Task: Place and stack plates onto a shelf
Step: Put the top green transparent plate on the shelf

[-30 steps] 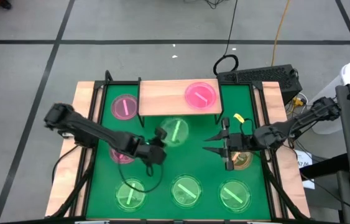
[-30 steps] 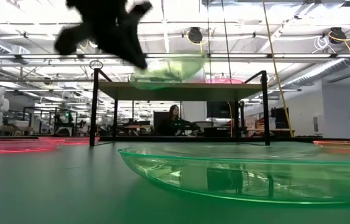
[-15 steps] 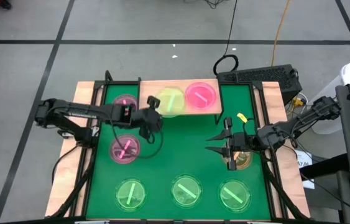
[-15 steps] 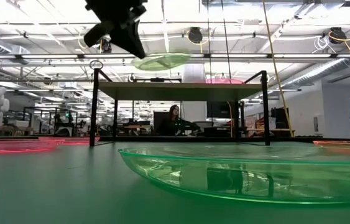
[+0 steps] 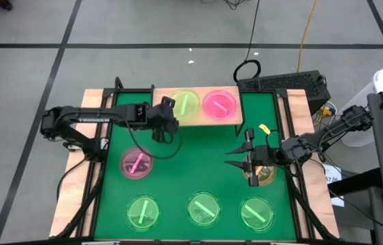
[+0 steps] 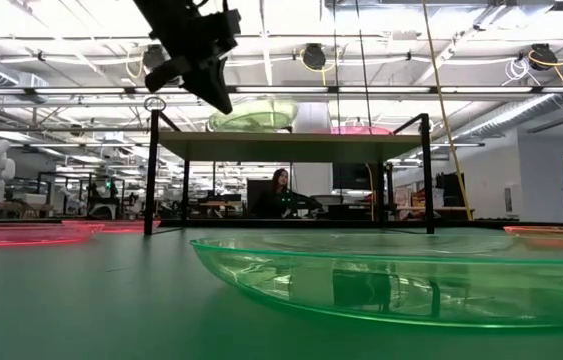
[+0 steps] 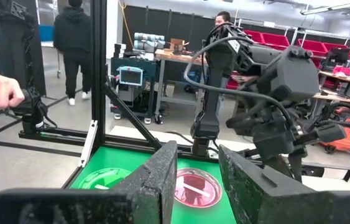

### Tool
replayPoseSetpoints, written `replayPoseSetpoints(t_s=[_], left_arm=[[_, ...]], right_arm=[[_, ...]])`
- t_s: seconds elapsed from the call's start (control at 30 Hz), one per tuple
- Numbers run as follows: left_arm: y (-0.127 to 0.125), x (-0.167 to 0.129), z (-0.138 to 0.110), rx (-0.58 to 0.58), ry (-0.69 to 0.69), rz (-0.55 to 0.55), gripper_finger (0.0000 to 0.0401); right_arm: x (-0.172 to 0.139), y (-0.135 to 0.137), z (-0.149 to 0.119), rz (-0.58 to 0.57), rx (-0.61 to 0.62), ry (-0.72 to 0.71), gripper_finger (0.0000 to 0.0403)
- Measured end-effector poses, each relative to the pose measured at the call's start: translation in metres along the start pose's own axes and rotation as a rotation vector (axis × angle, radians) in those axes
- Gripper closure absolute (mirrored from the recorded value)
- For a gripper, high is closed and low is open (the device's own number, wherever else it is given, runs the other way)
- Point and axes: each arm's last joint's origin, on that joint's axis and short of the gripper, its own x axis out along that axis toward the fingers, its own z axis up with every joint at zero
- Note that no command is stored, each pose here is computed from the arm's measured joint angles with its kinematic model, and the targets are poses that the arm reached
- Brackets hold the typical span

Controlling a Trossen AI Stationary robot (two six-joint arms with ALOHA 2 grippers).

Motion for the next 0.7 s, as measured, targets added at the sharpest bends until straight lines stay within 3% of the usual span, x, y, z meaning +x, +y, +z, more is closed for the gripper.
replayPoseSetpoints(t_s=[0.33, 0.7], left_arm=[[0.001, 0.024, -0.009, -0.011, 0.068, -0.069, 0.0398], [0.0, 0.022, -0.013, -0.041, 0.108, -0.086, 0.0358]], right_arm=[[0.0, 0.0, 0.0, 0.0, 0.018, 0.004, 0.0298], [0.0, 0.0, -0.002, 0.001, -0.003, 0.015, 0.0298]])
